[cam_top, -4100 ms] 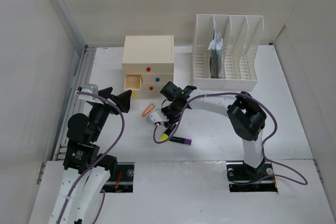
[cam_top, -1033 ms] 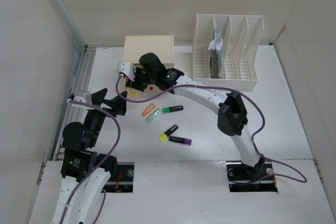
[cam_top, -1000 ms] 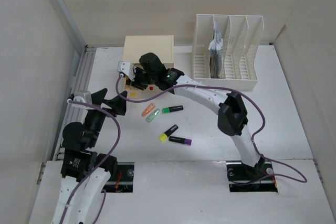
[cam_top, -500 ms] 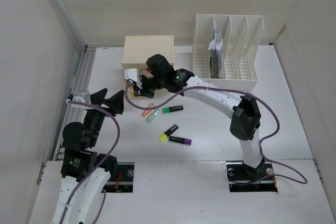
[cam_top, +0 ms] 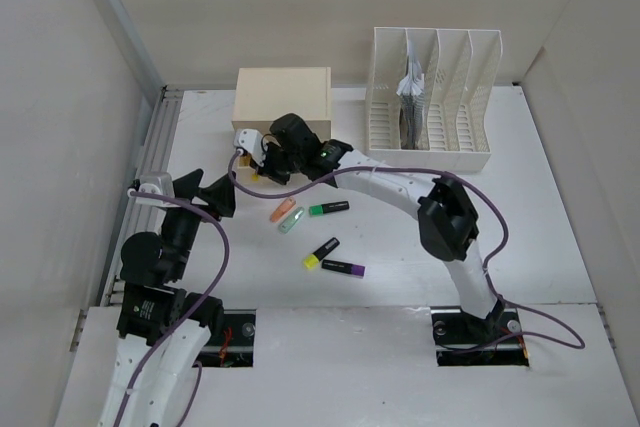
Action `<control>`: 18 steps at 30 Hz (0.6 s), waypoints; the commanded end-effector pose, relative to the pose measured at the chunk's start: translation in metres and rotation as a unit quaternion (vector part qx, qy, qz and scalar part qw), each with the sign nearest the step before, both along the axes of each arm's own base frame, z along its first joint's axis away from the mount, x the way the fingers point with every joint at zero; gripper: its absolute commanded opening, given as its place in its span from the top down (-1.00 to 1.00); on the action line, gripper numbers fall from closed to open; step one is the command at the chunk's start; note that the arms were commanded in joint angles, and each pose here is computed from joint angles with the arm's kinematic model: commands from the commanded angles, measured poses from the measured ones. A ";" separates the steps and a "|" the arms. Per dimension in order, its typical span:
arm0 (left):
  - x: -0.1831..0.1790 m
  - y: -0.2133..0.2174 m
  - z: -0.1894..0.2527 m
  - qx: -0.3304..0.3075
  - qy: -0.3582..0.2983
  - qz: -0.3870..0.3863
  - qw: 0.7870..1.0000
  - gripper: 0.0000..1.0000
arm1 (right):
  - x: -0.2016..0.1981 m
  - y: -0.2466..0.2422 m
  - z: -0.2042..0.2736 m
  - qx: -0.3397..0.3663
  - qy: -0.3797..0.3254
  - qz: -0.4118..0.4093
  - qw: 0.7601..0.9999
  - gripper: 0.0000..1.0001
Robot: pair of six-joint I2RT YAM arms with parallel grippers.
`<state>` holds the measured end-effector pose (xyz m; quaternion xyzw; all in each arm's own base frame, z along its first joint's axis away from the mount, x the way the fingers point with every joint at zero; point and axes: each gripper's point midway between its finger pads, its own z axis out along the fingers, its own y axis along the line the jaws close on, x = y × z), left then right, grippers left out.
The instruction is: Organize the desk
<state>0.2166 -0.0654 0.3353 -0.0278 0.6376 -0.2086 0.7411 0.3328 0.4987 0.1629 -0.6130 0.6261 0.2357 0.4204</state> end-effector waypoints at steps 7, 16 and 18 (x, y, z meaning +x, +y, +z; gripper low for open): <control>-0.006 -0.003 0.019 -0.009 -0.038 -0.011 0.999 -0.40 | 0.069 0.007 0.032 0.048 -0.094 -0.192 0.976 1.00; -0.008 0.000 0.021 -0.011 -0.042 -0.006 0.999 -0.40 | 0.084 0.007 0.024 0.051 -0.159 -0.269 0.949 1.00; -0.008 0.000 0.021 -0.011 -0.042 -0.006 0.999 -0.40 | 0.092 0.006 0.027 0.060 -0.179 -0.283 0.940 1.00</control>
